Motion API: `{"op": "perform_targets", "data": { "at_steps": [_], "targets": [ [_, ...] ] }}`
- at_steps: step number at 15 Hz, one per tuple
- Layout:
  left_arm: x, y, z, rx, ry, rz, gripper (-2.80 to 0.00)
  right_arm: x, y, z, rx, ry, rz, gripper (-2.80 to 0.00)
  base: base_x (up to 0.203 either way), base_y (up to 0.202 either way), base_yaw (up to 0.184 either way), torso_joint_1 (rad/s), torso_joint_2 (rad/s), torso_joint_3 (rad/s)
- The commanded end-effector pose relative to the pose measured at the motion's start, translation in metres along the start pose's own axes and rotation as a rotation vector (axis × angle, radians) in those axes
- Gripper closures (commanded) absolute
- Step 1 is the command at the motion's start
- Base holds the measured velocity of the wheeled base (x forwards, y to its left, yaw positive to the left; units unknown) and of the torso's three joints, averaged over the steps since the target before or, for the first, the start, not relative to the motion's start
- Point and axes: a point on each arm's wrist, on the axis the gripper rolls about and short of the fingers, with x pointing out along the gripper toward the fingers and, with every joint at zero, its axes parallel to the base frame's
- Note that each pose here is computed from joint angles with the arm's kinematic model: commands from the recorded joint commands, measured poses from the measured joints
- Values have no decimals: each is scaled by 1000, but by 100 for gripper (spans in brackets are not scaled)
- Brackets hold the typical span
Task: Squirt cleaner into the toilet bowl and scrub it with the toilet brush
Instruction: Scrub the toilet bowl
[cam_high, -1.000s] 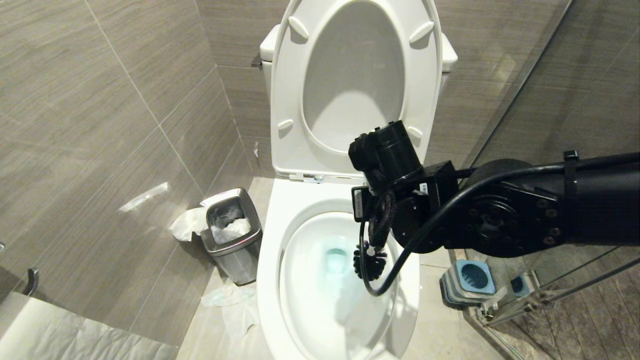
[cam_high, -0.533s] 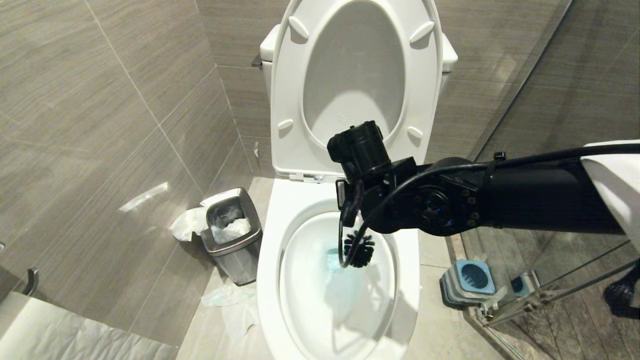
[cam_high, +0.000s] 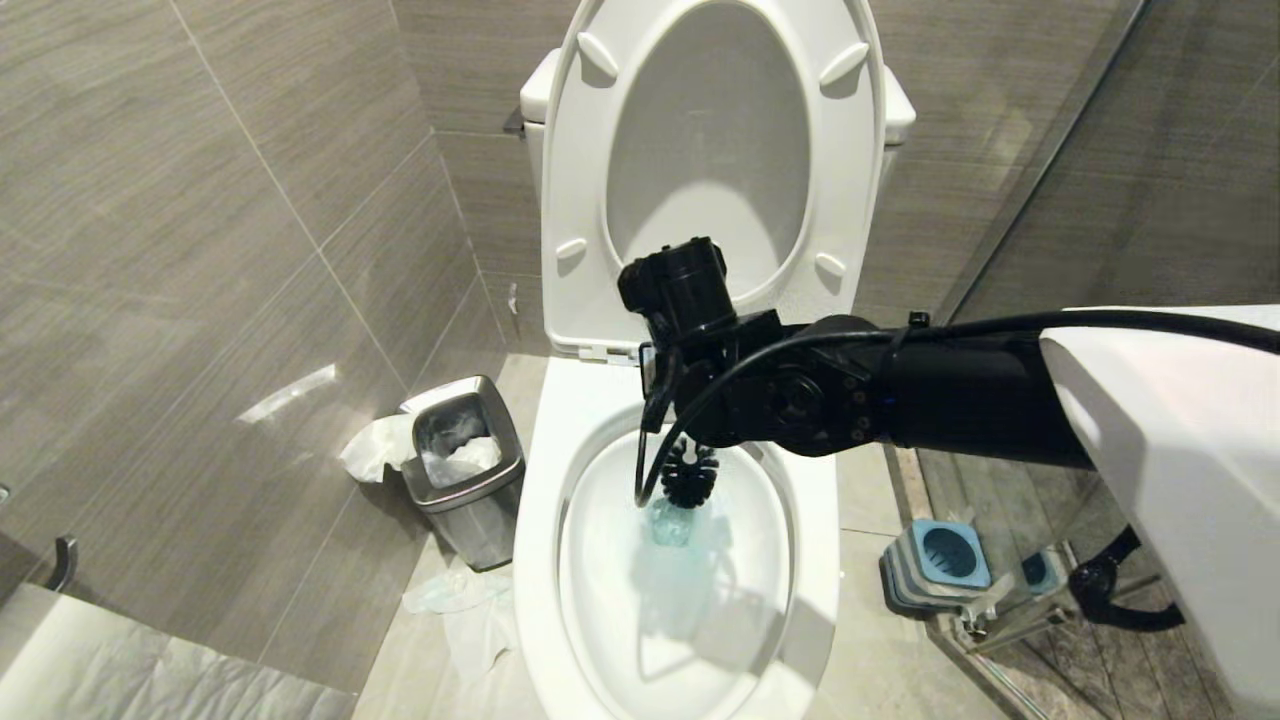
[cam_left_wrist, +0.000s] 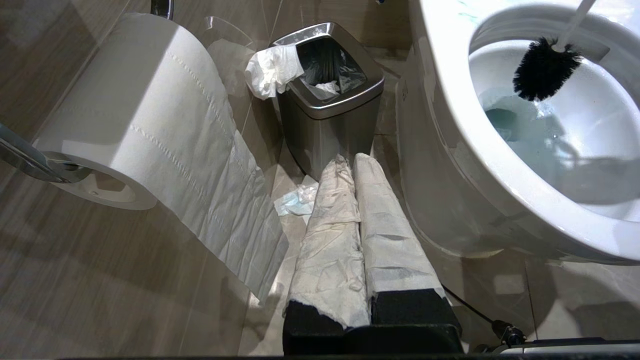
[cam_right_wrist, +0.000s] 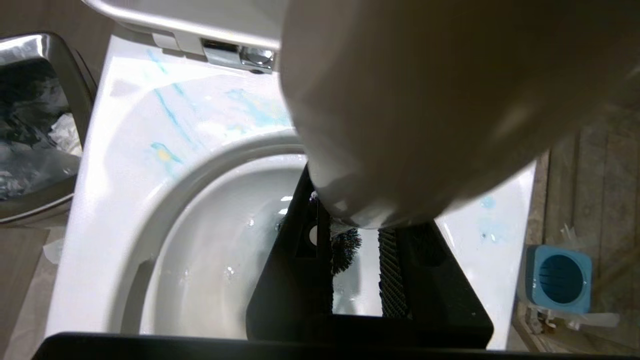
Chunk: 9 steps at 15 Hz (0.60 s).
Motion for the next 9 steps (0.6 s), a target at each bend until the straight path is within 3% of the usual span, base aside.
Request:
{"op": "perform_targets", "data": {
  "at_steps": [1,9],
  "targets": [
    [0,0,0,1,2,0,0,6,6,-5,-2,1,-3,0,0,0,0,0,0,0],
    [0,0,0,1,2,0,0,-16,32,-12,-12,-16,78,0,0,0,0,0,0,0]
  ]
}}
